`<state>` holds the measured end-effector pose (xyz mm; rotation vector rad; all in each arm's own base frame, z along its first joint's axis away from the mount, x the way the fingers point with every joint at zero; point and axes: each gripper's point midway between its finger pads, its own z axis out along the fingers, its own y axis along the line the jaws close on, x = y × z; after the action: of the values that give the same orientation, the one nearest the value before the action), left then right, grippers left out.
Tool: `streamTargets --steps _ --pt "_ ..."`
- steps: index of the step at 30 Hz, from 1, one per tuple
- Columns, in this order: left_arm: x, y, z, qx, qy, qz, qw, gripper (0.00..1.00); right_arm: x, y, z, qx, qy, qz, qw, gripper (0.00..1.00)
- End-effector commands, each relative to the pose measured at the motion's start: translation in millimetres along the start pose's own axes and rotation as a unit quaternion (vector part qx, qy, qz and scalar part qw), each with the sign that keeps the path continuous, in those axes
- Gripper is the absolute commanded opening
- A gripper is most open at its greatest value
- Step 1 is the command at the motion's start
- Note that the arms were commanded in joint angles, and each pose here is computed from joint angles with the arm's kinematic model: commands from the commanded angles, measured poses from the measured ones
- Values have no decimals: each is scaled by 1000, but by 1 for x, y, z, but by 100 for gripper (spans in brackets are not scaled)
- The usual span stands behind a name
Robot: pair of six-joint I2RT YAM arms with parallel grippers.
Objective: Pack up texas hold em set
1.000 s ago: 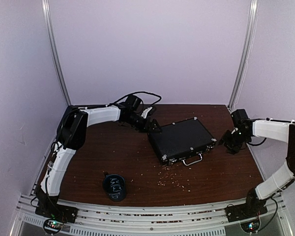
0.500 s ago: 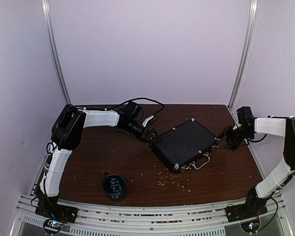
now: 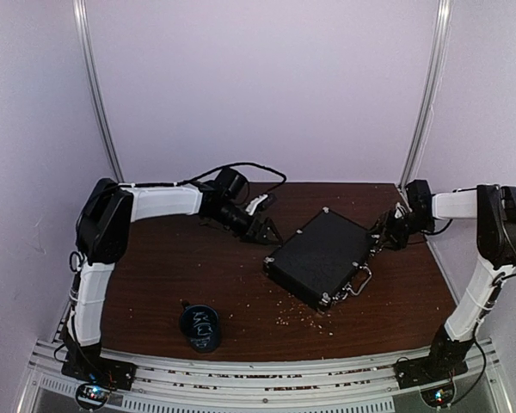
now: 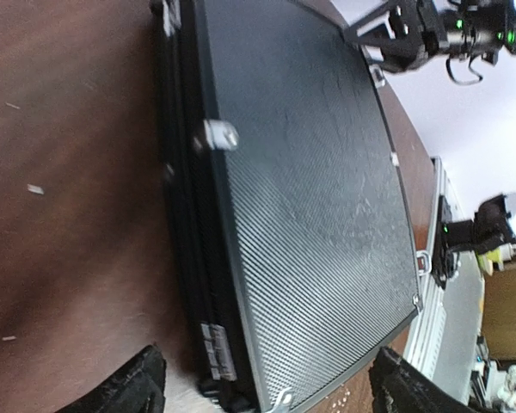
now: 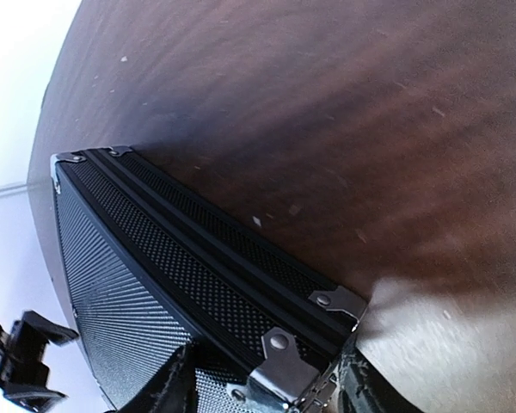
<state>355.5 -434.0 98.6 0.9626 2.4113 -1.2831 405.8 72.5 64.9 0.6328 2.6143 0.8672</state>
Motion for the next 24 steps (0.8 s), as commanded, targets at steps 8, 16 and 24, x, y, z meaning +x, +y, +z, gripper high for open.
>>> streamTargets --steps 8,16,24 --pt "-42 39 -68 -75 -83 -49 992 85 53 77 72 -78 128 -142 979 50" --pt "-39 69 -63 -76 -74 -100 989 85 63 116 99 -70 141 -189 969 52" --pt "-37 84 -44 -48 -55 -119 990 85 31 106 85 -1 75 -201 977 64"
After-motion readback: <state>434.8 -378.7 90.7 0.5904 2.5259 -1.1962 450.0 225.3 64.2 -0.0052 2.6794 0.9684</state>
